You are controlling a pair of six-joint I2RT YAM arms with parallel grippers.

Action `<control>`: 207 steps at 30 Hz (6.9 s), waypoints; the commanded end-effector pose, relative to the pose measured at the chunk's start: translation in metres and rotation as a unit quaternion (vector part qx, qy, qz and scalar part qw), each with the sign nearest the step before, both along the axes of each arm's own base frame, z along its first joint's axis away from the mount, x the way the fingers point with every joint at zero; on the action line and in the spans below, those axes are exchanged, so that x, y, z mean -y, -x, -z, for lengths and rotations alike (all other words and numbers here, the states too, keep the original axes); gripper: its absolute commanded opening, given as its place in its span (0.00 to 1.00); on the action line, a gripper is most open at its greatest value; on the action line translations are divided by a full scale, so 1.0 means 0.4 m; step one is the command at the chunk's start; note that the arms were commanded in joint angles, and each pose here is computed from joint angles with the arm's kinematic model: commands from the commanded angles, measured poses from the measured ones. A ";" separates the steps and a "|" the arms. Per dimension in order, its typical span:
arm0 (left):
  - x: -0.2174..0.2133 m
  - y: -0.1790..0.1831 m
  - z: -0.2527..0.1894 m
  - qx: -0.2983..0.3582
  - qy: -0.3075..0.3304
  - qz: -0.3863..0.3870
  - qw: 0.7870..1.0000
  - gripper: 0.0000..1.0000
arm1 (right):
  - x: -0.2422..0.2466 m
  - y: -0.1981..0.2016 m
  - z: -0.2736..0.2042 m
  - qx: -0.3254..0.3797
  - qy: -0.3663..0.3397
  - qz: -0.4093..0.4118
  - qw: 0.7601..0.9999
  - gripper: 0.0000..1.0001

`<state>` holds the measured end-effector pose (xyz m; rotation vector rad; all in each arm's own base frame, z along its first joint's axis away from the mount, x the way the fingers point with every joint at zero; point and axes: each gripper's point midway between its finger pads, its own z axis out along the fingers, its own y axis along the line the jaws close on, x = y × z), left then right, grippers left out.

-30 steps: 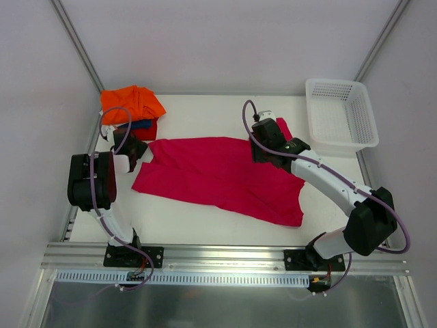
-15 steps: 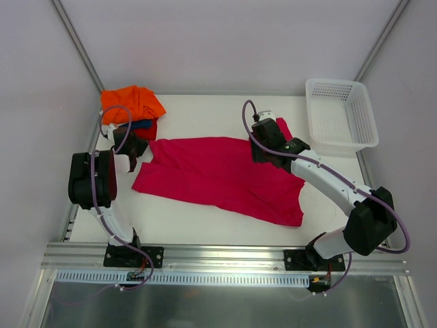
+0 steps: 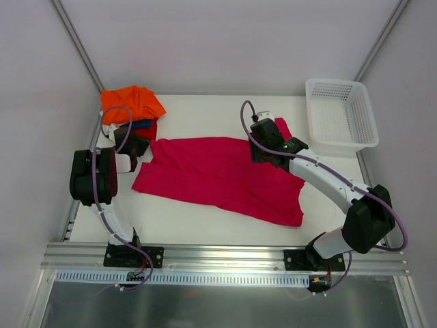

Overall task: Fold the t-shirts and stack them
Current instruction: Fold the tshirt

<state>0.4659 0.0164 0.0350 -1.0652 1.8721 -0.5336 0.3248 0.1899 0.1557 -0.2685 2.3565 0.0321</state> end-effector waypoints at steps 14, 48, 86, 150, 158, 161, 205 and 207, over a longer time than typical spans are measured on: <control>-0.041 0.031 -0.063 0.031 -0.028 -0.036 0.998 0.20 | -0.031 -0.021 -0.037 0.016 -0.019 -0.012 1.000 0.45; 0.005 -0.026 -0.040 0.040 0.016 0.007 0.999 0.18 | -0.029 -0.026 -0.040 0.020 -0.016 -0.010 1.000 0.45; 0.017 -0.028 -0.042 0.043 0.017 0.023 0.999 0.00 | 0.221 -0.543 0.111 -0.079 -0.250 0.141 0.955 0.46; 0.022 -0.032 -0.044 0.044 0.017 0.029 0.998 0.00 | 0.334 -0.639 0.183 -0.069 -0.209 0.129 0.967 0.61; 0.023 -0.034 -0.045 0.045 0.018 0.031 0.998 0.00 | 0.395 -0.653 0.202 -0.081 -0.191 0.140 0.968 0.61; 0.024 -0.035 -0.043 0.044 0.018 0.031 0.998 0.00 | 0.407 -0.660 0.195 -0.075 -0.188 0.141 0.969 0.62; 0.029 -0.029 -0.048 0.048 0.025 0.035 0.998 0.00 | 0.303 -0.569 0.263 -0.128 -0.290 0.155 0.936 0.18; 0.030 -0.030 -0.047 0.048 0.026 0.036 0.998 0.00 | 0.310 -0.578 0.245 -0.117 -0.285 0.153 0.939 0.29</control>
